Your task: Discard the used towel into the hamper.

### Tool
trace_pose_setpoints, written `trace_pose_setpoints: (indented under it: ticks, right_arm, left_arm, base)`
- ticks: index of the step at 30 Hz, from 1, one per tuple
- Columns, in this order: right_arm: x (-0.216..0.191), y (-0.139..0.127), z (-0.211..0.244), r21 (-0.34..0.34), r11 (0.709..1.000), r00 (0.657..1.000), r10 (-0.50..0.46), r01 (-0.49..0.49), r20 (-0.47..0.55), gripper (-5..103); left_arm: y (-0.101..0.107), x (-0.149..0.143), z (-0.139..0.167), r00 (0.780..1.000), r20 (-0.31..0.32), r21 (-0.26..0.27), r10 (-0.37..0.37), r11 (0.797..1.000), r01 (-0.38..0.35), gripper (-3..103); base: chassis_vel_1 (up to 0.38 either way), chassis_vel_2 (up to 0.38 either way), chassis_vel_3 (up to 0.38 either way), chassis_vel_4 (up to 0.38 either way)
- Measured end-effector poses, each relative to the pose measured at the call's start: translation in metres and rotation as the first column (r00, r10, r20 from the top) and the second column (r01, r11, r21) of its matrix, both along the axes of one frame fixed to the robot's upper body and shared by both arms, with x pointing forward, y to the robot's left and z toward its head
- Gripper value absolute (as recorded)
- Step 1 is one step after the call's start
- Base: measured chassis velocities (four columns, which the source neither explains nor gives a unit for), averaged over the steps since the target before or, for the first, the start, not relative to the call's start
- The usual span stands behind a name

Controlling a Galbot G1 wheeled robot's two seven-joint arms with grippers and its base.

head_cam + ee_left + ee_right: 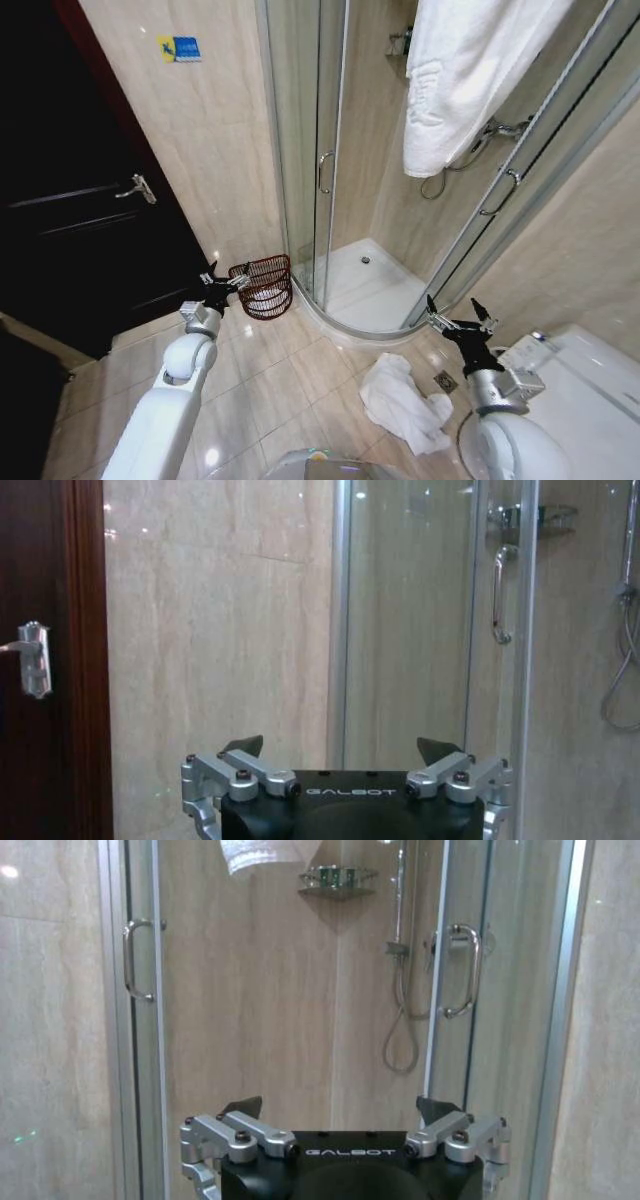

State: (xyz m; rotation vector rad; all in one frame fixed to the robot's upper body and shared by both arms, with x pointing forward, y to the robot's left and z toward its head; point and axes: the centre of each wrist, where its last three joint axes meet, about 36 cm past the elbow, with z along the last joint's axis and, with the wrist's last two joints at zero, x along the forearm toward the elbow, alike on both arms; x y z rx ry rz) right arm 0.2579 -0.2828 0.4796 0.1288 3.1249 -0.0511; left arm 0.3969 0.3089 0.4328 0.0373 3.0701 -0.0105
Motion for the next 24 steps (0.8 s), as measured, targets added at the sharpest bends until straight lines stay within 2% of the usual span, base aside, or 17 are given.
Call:
trace_pose_setpoints:
  ticks: [6, 7, 8, 9, 13, 17, 19, 20, 21, 22, 24]
  right_arm:
    - [0.0, -0.002, -0.002, -0.002, 1.0, 1.0, -0.007, 0.007, -0.001, 100]
    - [0.001, -0.007, -0.008, -0.01, 1.0, 1.0, -0.026, 0.026, -0.005, 100]
    - [0.003, -0.022, -0.024, -0.034, 0.995, 0.996, -0.09, 0.089, -0.022, 100]
    - [0.003, -0.027, -0.028, -0.042, 0.993, 0.993, -0.112, 0.111, -0.026, 100]
    - [0.003, -0.031, -0.03, -0.042, 0.992, 0.993, -0.12, 0.119, -0.023, 100]
    - [0.003, -0.031, -0.029, -0.035, 0.993, 0.993, -0.116, 0.115, -0.018, 100]
    - [0.002, -0.03, -0.027, -0.03, 0.994, 0.994, -0.104, 0.104, -0.012, 100]
    - [0.002, -0.03, -0.027, -0.03, 0.994, 0.994, -0.104, 0.104, -0.012, 100]
    - [0.002, -0.029, -0.026, -0.028, 0.995, 0.995, -0.097, 0.096, -0.01, 100]
    - [0.002, -0.03, -0.024, -0.024, 0.997, 0.998, -0.069, 0.069, -0.002, 100]
    - [0.002, -0.031, -0.022, -0.023, 0.999, 0.999, -0.049, 0.049, 0.011, 100]
  left_arm:
    - [-0.002, 0.0, 0.0, 1.0, -0.001, -0.001, -0.004, 1.0, 0.004, 100]
    - [-0.007, -0.001, 0.0, 1.0, -0.001, -0.003, -0.017, 1.0, 0.017, 100]
    - [-0.027, -0.005, 0.002, 0.998, -0.003, -0.012, -0.066, 0.998, 0.066, 100]
    - [-0.048, -0.009, 0.003, 0.993, -0.005, -0.025, -0.119, 0.993, 0.118, 100]
    - [-0.06, -0.013, 0.006, 0.989, -0.003, -0.051, -0.15, 0.987, 0.149, 100]
    - [-0.059, -0.013, 0.007, 0.989, -0.003, -0.042, -0.147, 0.988, 0.146, 100]
    - [-0.056, -0.011, 0.005, 0.993, -0.003, 0.002, -0.118, 0.993, 0.118, 100]
    - [-0.056, -0.011, 0.005, 0.993, -0.003, 0.002, -0.118, 0.993, 0.118, 100]
    - [-0.055, -0.009, 0.003, 0.995, -0.003, 0.027, -0.103, 0.994, 0.103, 100]
    - [-0.049, -0.003, -0.002, 0.998, 0.006, 0.084, -0.07, 0.994, 0.069, 100]
    - [-0.042, 0.002, -0.005, 0.999, 0.015, 0.116, -0.047, 0.992, 0.045, 100]
  base:
    - [0.0, 0.0, 0.0, 0.0]
    - [0.0, 0.0, 0.0, 0.0]
    - [0.0, 0.0, 0.0, 0.0]
    - [0.0, 0.0, 0.0, 0.0]
    - [0.0, 0.0, 0.0, 0.0]
    - [0.0, 0.0, 0.0, 0.0]
    - [0.0, 0.0, 0.0, 0.0]
    - [0.0, 0.0, 0.0, 0.0]
    - [0.0, 0.0, 0.0, 0.0]
    - [0.0, 0.0, 0.0, 0.0]
    - [0.0, 0.0, 0.0, 0.0]
